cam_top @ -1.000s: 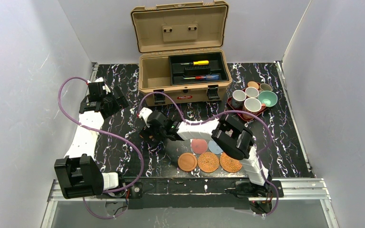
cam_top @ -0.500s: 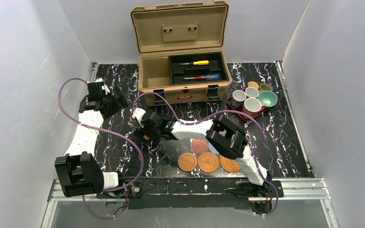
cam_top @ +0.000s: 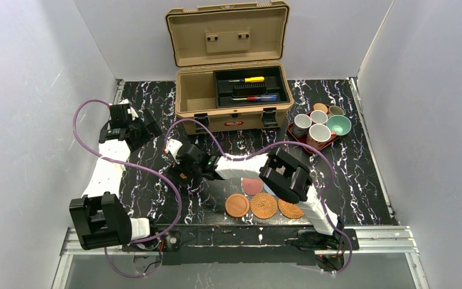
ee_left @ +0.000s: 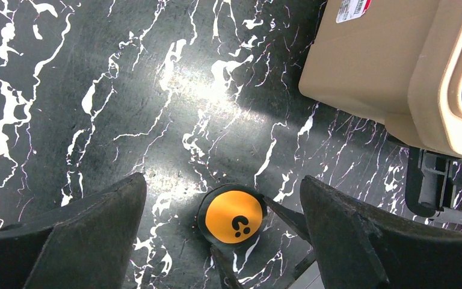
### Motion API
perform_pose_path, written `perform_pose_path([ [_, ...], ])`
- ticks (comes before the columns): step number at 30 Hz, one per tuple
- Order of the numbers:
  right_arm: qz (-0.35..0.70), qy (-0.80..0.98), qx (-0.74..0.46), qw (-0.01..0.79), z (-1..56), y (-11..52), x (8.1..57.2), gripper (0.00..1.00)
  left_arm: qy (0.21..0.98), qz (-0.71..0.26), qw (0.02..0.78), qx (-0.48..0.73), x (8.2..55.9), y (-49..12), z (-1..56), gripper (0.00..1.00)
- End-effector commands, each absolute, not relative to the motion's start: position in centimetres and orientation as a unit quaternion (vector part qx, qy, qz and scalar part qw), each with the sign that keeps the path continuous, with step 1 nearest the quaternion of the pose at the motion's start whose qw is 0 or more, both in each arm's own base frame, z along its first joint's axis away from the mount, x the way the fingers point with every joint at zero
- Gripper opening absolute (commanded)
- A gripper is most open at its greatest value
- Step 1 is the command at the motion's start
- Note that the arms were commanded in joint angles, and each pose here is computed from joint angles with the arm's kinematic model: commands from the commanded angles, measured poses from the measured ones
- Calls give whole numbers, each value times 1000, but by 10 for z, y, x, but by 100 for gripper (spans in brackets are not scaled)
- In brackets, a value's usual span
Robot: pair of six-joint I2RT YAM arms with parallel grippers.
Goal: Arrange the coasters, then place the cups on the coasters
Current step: Move the coaster to the center of the board.
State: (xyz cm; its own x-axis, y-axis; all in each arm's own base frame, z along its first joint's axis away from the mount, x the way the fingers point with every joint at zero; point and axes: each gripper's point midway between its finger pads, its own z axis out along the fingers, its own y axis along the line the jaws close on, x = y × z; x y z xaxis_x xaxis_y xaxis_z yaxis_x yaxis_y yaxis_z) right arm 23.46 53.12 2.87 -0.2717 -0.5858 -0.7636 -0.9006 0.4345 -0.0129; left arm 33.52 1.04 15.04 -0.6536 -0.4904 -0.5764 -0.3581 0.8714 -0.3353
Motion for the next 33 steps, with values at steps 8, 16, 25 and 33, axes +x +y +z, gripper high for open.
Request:
perform_pose_path([
  [8, 102, 839, -454, 281, -34, 441, 225, 87, 902, -105, 348, -234, 336, 9, 156, 98],
  [16, 55, 877, -378, 292, -27, 387, 250, 81, 902, -106, 347, -235, 336, 9, 155, 98],
  [25, 25, 896, -336, 288, -25, 338, 257, 81, 902, -108, 346, -234, 336, 8, 155, 98],
  [33, 9, 910, -296, 289, -20, 310, 259, 80, 903, -110, 345, -233, 336, 7, 154, 98],
])
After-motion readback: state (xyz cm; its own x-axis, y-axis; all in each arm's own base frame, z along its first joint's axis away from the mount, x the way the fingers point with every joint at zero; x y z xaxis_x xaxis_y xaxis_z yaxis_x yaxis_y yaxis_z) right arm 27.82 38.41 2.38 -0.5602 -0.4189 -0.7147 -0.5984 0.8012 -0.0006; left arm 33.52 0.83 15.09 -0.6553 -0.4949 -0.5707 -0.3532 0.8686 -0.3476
